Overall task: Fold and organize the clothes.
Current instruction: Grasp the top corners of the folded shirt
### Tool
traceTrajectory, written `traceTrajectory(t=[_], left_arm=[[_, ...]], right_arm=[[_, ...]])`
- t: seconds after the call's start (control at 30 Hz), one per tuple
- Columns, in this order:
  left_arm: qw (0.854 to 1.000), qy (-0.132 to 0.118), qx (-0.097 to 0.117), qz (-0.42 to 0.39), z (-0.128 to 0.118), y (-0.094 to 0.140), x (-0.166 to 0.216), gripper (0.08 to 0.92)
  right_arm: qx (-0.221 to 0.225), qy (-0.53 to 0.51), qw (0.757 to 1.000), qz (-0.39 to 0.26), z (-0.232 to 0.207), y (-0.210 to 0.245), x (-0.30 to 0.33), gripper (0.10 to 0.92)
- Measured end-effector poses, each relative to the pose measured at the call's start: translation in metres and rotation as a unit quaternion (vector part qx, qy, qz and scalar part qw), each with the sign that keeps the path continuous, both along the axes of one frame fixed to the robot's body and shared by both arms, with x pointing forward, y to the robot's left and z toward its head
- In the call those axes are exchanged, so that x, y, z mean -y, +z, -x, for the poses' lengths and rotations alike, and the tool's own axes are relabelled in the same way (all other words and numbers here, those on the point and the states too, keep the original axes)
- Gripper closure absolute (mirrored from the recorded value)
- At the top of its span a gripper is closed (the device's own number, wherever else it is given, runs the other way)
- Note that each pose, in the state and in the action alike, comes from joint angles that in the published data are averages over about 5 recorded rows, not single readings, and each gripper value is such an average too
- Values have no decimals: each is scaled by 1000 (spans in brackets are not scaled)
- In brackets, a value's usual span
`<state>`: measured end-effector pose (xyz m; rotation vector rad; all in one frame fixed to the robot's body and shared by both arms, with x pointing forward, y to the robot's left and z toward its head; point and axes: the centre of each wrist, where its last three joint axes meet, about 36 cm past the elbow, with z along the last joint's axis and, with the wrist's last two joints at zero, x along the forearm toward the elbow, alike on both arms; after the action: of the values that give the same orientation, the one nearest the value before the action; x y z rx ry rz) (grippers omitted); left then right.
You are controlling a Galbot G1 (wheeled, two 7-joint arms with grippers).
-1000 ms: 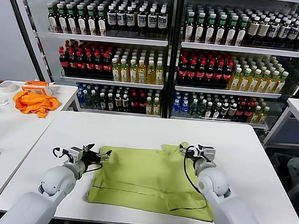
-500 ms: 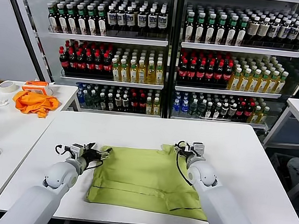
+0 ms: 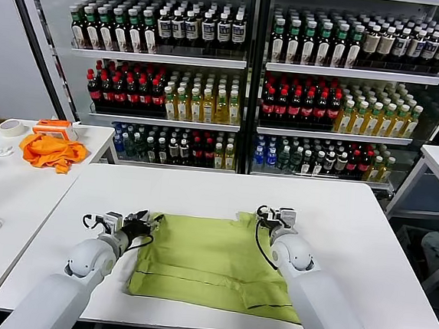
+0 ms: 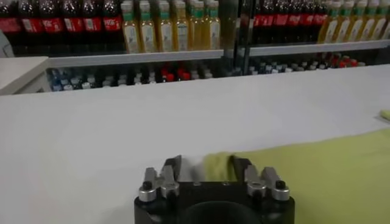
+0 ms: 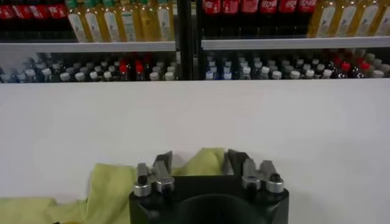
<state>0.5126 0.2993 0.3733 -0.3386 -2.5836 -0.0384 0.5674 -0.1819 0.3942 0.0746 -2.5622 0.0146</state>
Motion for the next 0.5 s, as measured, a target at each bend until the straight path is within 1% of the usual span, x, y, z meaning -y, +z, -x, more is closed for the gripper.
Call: traceTrajectory(t=[0.17,0.37,0.43,0.5], left_arm=[[1000,1,0,7,0,0,0,684],[1000,0,1,12,1,0,0,848],[1000,-1,2,14,1,0,1,887],[1000,-2,3,16,3,0,1,910]], right_arm=[[4,2,1000,-3,0,-3,0,669],[23,11,1000,-10,4,-6,3,842],[29,14,999,-12,5,-5,4,891],[35,16,999,-13,8,-2,5,914]])
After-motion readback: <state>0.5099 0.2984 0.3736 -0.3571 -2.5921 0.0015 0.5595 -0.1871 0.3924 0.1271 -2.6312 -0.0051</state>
